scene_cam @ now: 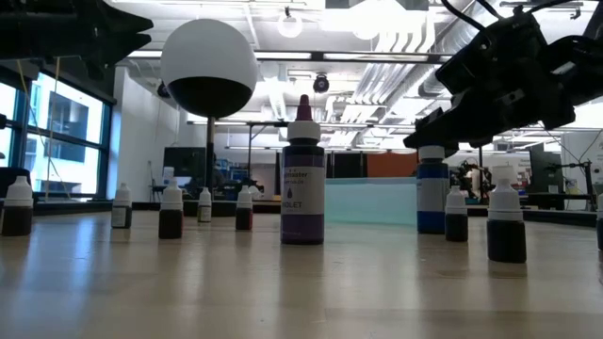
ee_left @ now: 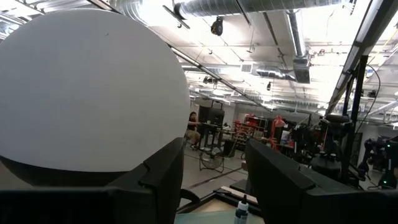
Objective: Pick & Place food coloring
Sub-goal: Put the large blue food coloring bottle into the green bin
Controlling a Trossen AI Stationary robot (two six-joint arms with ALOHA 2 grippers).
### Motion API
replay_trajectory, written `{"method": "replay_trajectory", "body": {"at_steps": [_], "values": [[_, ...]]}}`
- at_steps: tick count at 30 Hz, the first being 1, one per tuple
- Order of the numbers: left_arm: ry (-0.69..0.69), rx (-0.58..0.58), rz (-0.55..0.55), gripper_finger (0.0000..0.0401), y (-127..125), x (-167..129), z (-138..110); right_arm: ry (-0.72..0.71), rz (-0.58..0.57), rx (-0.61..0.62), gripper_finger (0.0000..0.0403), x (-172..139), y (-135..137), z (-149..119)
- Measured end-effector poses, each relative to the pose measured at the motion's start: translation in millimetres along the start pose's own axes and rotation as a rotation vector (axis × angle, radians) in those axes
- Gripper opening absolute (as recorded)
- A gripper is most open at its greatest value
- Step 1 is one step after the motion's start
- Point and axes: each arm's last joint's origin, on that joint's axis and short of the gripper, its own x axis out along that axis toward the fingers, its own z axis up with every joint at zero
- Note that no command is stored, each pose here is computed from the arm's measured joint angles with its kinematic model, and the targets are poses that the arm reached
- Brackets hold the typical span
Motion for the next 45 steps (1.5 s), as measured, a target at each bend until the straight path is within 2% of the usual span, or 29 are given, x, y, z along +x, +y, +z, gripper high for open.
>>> {"method": "replay_trajectory", "body": {"at_steps": [5,10,13,16,20,23,25,28,32,35,40,45], "values": [[0.000,0.000,0.000,0.0170,0,0,0,0.020,-0.021,0.005,0.0082,0,-1,-1],[0.000,0.000,0.000,0.0170,0,0,0,0.014,-0.119,0.008,0.0041,0,-3,-1],[0.000,0.000,0.000,0.0170,0,0,0,-0.043,-0.125,0.009,0.0037,-1,-4,3],[0.000,-0.003,0.000,0.0170,0,0,0,-0.195,-0.126,-0.020,0.0037,-3,-3,19],[0.000,-0.003,0.000,0.0170,0,0,0,-0.348,-0.260,0.022,0.0037,-9,-6,34],[0.000,-0.003,0.000,0.0170,0,0,0,-0.440,-0.454,0.070,0.0047,-18,-9,43],[0.000,-0.003,0.000,0.0170,0,0,0,-0.399,-0.609,0.072,0.0054,-21,-13,41],[0.000,-0.003,0.000,0.0170,0,0,0,-0.257,-0.791,0.059,0.0048,-23,-17,29],[0.000,-0.002,0.000,0.0170,0,0,0,-0.127,-0.831,0.138,0.0037,-21,-19,13],[0.000,-0.002,0.000,0.0170,0,0,0,-0.074,-0.893,0.153,0.0038,-21,-20,6],[0.001,-0.001,0.009,0.0170,0,0,0,-0.040,-1.009,0.142,0.0063,-25,-23,2],[0.000,0.000,0.010,0.0170,0,0,0,-0.029,-1.062,0.151,0.0052,-29,-31,1]]}}
